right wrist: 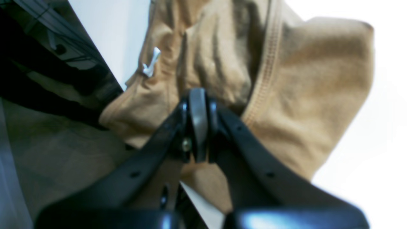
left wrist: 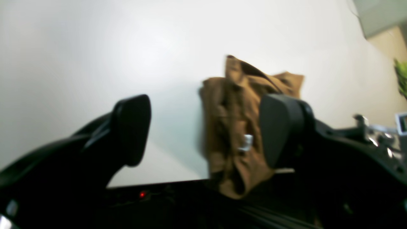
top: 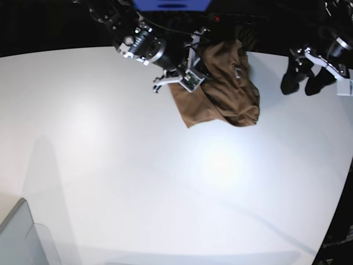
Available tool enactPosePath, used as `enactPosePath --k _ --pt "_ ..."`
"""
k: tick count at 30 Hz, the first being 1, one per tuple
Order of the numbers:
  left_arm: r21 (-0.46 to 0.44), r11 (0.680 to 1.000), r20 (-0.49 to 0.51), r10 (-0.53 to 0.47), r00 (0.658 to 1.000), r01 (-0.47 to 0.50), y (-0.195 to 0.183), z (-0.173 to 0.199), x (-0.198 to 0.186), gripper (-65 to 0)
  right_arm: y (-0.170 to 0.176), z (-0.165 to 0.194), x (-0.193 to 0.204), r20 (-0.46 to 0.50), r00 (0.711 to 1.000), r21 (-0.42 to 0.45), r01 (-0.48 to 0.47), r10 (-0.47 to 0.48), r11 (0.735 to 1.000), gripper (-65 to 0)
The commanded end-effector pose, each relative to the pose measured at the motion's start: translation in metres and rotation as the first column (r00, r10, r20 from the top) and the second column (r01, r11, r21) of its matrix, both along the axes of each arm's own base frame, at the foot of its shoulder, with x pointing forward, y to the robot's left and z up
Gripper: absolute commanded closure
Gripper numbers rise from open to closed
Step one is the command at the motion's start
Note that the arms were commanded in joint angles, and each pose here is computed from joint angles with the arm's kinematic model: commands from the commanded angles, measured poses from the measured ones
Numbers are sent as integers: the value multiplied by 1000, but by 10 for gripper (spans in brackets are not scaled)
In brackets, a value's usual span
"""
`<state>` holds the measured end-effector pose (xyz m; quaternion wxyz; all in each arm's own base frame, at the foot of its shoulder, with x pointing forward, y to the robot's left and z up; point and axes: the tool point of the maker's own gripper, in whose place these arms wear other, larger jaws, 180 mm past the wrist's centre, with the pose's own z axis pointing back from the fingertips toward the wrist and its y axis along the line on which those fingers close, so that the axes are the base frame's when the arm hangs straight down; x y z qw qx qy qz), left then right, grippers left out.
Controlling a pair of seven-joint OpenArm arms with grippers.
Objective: Layout the t-shirt on the table in an organized manner, then fold the t-shirt properly
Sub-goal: 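Grasp the bundle with the left gripper and drag it beside the right gripper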
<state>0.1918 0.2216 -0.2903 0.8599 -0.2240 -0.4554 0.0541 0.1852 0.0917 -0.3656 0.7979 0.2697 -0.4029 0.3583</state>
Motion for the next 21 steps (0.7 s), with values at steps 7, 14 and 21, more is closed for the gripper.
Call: enactPosePath --k 7,14,21 --pt "-25 996 -64 -85 994 84 -35 -37 14 -543 5 16 6 37 999 48 0 -2 999 0" --pt "-71 991 -122 -120 985 112 -59 -66 23 -543 -18 15 19 35 996 41 86 -88 995 0" --pt "-93 981 -190 -183 965 168 -81 -94 28 -540 -20 20 21 48 995 44 87 -89 995 0"
